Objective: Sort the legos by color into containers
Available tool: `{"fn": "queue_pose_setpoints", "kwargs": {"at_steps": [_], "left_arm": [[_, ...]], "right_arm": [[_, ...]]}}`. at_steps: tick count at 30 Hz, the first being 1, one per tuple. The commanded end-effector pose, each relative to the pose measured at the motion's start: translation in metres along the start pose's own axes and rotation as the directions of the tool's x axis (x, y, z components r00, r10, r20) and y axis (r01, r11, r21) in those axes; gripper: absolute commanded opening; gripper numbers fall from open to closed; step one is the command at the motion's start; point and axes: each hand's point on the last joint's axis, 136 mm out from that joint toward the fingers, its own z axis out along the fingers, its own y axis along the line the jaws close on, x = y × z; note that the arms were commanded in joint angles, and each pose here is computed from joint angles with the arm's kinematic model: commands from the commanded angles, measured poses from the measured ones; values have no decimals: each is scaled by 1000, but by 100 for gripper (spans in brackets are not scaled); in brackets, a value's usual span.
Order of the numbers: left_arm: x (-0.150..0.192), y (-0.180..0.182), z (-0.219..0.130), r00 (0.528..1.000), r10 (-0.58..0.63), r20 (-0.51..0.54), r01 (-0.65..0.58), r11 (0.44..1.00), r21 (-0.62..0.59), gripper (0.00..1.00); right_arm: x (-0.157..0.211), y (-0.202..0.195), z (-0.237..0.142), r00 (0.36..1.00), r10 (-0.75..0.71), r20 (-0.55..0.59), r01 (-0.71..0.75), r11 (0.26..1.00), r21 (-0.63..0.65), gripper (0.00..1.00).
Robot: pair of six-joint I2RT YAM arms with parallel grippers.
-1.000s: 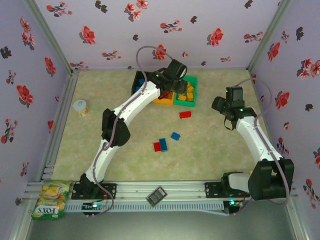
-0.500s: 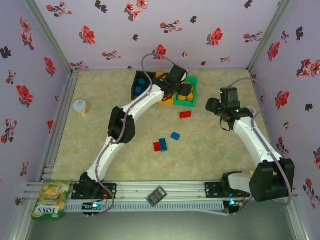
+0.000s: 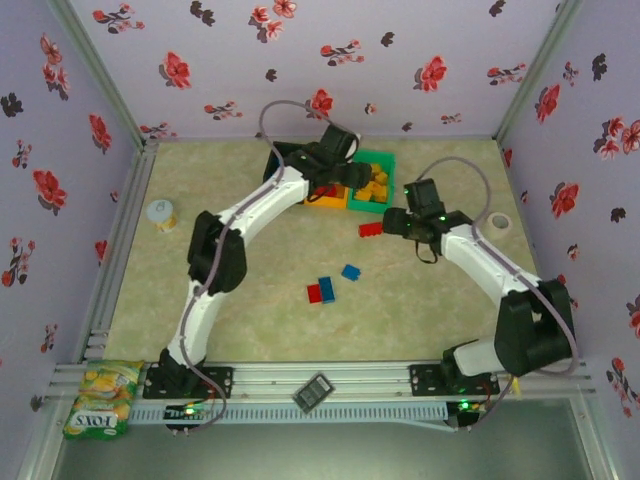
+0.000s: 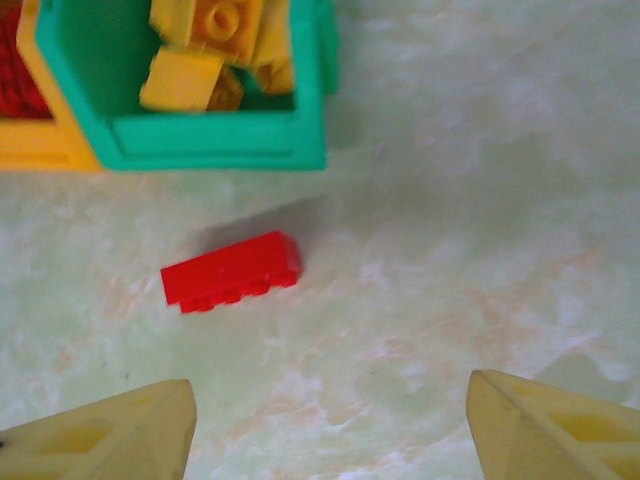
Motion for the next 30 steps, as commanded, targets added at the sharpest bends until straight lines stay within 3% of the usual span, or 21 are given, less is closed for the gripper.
{"fn": "queue_pose_setpoints", "kwargs": {"at_steps": [1,5,12,30], "left_arm": [[-20,12,-45,997,-9,77,12,999,-43,71],[7,21,-65,999,-38,2,38,998,-55,73],[41,37,-91,998,-66,-12,64,994,-86,74],[50,48,-121,999,-51,0,51,992,-119,75]], "right_arm": [[1,17,14,997,-73,9,73,997,-1,77],[7,28,28,991,-135,-4,136,991,12,83],[10,39,50,969,-246,-28,246,969,0,88],[6,52,97,950,-310,-38,310,951,-11,91]]}}
